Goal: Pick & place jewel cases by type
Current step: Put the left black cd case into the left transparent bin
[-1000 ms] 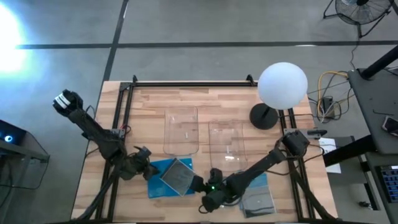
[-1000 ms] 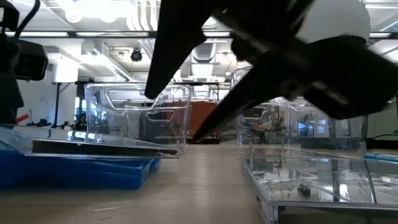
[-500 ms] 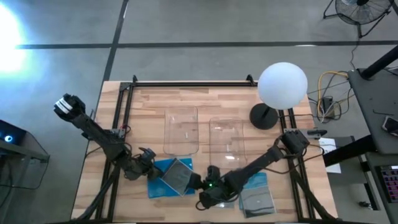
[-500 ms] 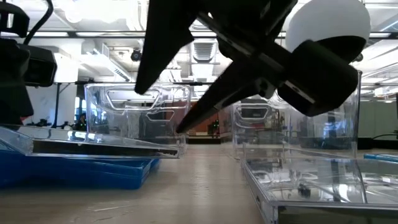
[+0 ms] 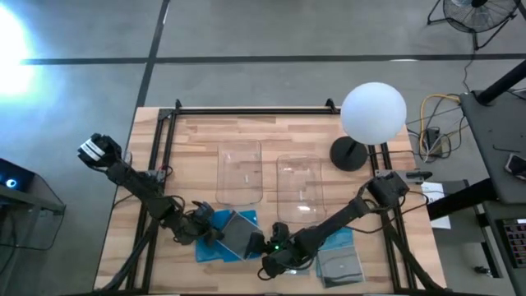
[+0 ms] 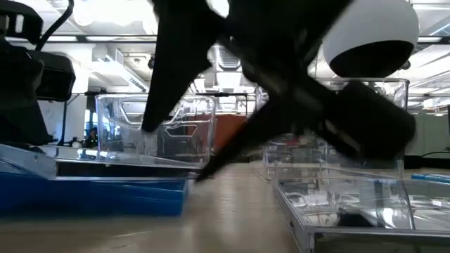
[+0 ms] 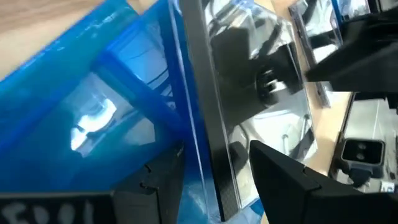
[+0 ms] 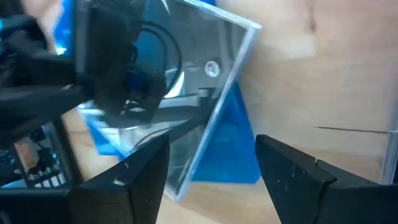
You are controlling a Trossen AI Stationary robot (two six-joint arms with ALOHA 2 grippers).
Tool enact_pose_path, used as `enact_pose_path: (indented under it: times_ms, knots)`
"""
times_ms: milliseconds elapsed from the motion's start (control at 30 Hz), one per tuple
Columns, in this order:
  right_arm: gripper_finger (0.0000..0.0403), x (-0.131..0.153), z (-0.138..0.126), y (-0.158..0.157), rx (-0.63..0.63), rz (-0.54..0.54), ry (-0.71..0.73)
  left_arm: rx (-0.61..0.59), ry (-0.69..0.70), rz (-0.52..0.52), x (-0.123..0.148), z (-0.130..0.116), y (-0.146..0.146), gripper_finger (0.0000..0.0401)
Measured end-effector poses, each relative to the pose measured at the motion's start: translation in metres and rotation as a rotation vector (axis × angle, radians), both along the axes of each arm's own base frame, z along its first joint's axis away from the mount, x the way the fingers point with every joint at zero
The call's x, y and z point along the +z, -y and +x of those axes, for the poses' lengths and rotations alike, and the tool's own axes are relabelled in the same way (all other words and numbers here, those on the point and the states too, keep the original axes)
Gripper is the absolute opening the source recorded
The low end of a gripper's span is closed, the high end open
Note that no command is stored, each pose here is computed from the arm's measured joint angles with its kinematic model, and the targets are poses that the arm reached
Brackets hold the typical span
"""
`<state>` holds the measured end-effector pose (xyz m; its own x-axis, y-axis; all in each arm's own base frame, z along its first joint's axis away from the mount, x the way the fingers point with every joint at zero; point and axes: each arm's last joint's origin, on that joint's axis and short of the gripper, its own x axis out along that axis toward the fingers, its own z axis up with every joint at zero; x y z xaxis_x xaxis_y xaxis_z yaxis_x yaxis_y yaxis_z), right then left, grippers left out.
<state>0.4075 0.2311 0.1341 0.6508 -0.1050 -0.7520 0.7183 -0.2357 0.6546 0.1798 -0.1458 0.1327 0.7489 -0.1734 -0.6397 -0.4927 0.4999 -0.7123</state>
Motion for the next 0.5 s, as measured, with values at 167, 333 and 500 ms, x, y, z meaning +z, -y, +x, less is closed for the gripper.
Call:
enact_pose_path:
  times_ms: [167, 333, 500]
  knots:
    - [0.0233, -0.014, 0.002, -0.003, -0.018, 0.010, 0.009, -0.035, 0.057, -0.031, 0.006, 0.004, 0.004, 0.0161]
    - [0.0233, -0.012, 0.003, -0.003, -0.002, -0.008, 0.011, -0.044, 0.087, -0.062, 0.011, 0.005, 0.005, 0.0161]
    - [0.0233, -0.011, 0.002, -0.003, 0.023, -0.026, 0.007, -0.059, 0.142, -0.084, 0.016, 0.008, 0.008, 0.0161]
